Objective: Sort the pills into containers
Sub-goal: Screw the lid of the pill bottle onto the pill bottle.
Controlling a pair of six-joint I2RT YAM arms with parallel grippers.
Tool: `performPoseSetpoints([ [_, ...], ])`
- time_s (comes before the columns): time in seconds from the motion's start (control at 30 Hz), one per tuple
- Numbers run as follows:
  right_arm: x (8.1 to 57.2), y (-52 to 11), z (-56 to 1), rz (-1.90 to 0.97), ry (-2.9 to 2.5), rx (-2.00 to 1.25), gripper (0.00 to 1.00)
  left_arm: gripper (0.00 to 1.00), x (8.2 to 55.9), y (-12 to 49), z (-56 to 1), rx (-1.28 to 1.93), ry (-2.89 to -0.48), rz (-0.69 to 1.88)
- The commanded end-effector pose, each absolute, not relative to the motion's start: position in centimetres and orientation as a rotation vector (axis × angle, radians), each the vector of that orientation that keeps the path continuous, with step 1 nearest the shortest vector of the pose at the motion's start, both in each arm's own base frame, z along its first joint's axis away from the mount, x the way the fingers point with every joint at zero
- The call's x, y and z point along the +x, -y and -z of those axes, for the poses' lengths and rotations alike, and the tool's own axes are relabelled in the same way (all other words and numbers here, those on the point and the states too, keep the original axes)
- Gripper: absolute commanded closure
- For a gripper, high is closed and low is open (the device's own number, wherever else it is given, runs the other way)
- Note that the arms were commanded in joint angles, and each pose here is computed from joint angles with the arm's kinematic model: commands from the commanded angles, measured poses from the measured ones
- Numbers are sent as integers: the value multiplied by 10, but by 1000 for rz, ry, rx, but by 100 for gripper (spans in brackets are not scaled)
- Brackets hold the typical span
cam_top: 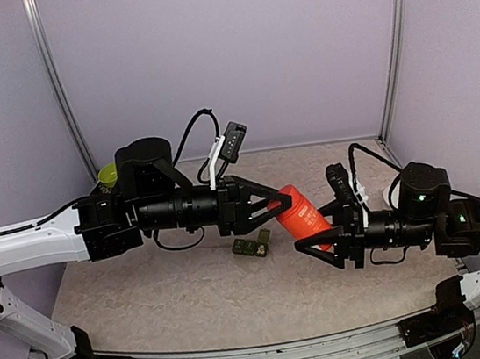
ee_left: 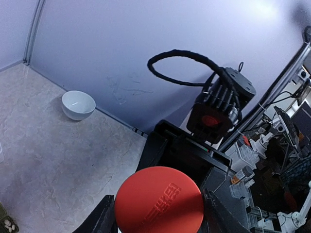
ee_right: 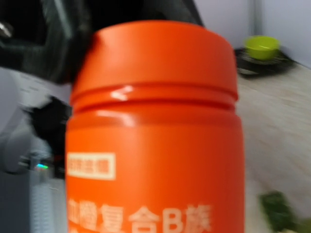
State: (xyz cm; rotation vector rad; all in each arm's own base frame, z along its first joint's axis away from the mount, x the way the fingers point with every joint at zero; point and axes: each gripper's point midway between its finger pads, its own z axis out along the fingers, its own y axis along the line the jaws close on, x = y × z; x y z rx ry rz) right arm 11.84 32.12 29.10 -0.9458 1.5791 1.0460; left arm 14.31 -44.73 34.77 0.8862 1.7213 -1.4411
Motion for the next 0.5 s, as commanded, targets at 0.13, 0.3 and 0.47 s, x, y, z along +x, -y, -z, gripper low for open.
performPoseSetpoints([
  [0.13,56,-337,-328,-1585,-1443,-1045,100,83,58,436,-382,1308,-1241,1565],
  [0.3,43,-341,-324,-1679,-1429,-1108,100,80,45,427,-386,1359,-1166,1568],
  [0.47,48,-337,-325,-1632,-1426,-1093,100,52,56,423,-386,1299,-1197,1544],
])
